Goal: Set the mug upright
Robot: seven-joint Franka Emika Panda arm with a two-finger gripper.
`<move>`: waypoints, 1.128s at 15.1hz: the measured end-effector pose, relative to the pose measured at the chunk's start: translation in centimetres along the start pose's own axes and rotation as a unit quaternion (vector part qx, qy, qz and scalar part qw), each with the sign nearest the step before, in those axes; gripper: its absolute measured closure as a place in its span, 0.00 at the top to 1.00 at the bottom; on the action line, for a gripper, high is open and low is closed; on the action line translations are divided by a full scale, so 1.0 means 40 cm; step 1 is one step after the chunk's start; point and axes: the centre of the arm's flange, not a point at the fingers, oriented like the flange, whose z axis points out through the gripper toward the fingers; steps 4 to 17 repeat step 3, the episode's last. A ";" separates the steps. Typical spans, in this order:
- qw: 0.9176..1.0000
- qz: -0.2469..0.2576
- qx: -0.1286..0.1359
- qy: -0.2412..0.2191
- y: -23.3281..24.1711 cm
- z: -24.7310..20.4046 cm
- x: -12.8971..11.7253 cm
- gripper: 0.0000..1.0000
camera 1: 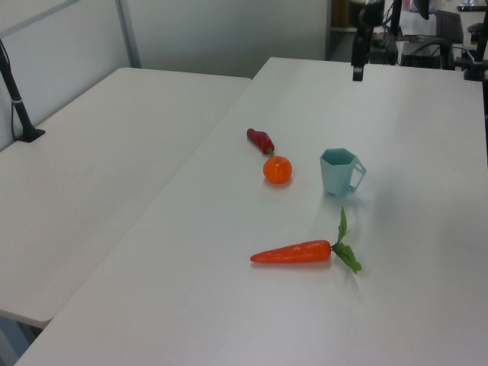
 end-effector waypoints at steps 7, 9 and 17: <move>1.000 0.022 0.004 0.001 0.049 -0.049 -0.042 1.00; 1.000 0.022 0.004 0.001 0.049 -0.049 -0.042 1.00; 1.000 0.022 0.004 0.001 0.049 -0.049 -0.042 1.00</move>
